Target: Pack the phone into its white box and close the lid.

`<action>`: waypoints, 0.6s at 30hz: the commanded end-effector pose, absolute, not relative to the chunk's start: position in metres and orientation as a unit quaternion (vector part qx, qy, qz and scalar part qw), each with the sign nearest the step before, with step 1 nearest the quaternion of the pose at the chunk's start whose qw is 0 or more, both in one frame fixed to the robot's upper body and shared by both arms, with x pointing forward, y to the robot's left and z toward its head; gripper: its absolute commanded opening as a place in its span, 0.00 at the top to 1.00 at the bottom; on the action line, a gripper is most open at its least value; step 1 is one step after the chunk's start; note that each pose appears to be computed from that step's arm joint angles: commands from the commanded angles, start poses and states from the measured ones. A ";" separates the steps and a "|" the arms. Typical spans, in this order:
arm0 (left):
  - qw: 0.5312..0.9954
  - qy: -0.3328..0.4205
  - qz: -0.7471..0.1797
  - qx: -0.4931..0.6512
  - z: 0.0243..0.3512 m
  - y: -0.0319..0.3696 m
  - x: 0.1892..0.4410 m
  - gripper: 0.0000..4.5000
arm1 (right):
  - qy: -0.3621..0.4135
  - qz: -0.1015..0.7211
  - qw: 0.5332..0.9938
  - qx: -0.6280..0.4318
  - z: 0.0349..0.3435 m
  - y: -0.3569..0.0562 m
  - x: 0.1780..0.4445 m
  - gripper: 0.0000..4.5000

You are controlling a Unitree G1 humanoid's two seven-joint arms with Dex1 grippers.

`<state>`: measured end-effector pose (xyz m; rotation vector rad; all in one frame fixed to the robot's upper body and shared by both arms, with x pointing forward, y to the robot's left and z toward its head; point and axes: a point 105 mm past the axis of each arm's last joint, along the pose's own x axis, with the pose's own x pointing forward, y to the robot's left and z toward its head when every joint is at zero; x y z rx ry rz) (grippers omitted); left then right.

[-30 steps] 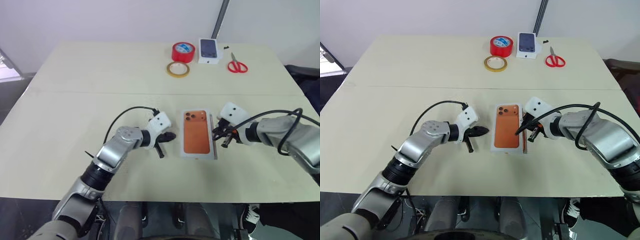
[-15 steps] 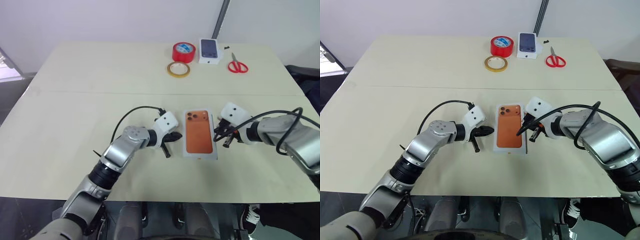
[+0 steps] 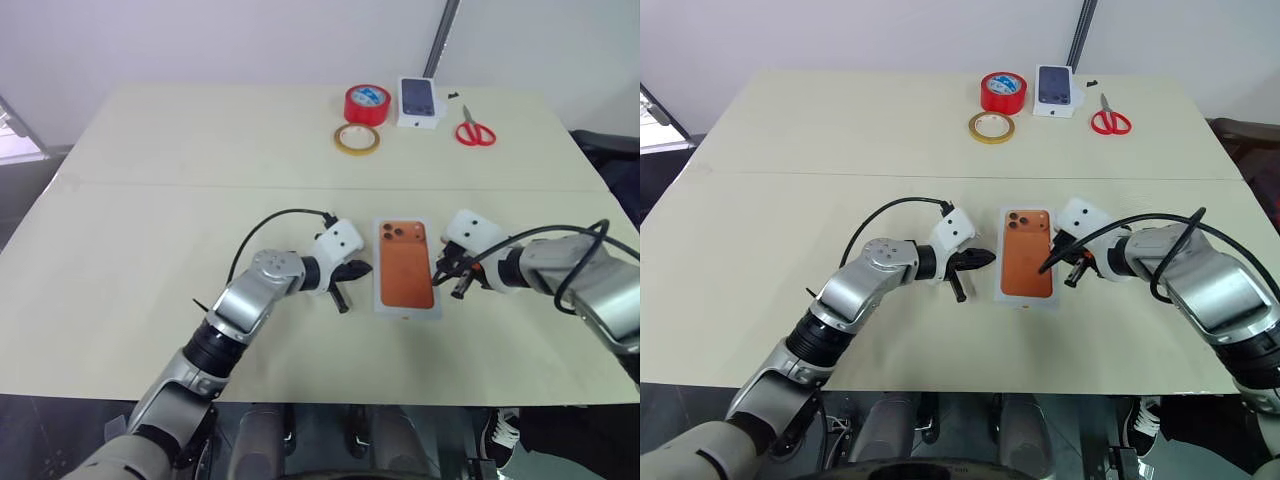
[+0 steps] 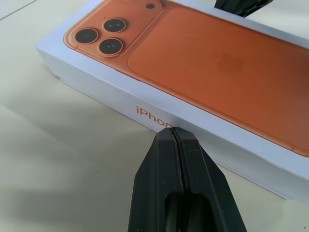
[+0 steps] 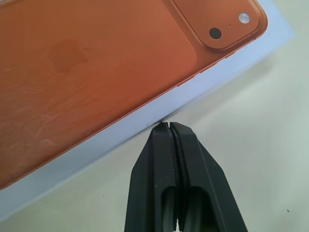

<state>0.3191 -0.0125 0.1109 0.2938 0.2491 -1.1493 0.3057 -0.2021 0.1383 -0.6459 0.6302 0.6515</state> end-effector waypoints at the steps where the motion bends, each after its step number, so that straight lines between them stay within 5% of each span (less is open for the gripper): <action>1: 0.819 0.083 -0.549 0.141 0.127 -0.022 0.317 1.00 | 0.279 0.307 0.857 -0.305 0.148 -0.200 0.307 0.99; 10: 0.823 0.090 -0.540 0.150 0.122 -0.013 0.321 1.00 | 0.282 0.297 0.857 -0.312 0.150 -0.209 0.306 0.99; 18: 0.855 0.056 -0.507 0.094 0.155 -0.007 0.344 1.00 | 0.245 0.360 0.853 -0.286 0.172 -0.213 0.284 0.99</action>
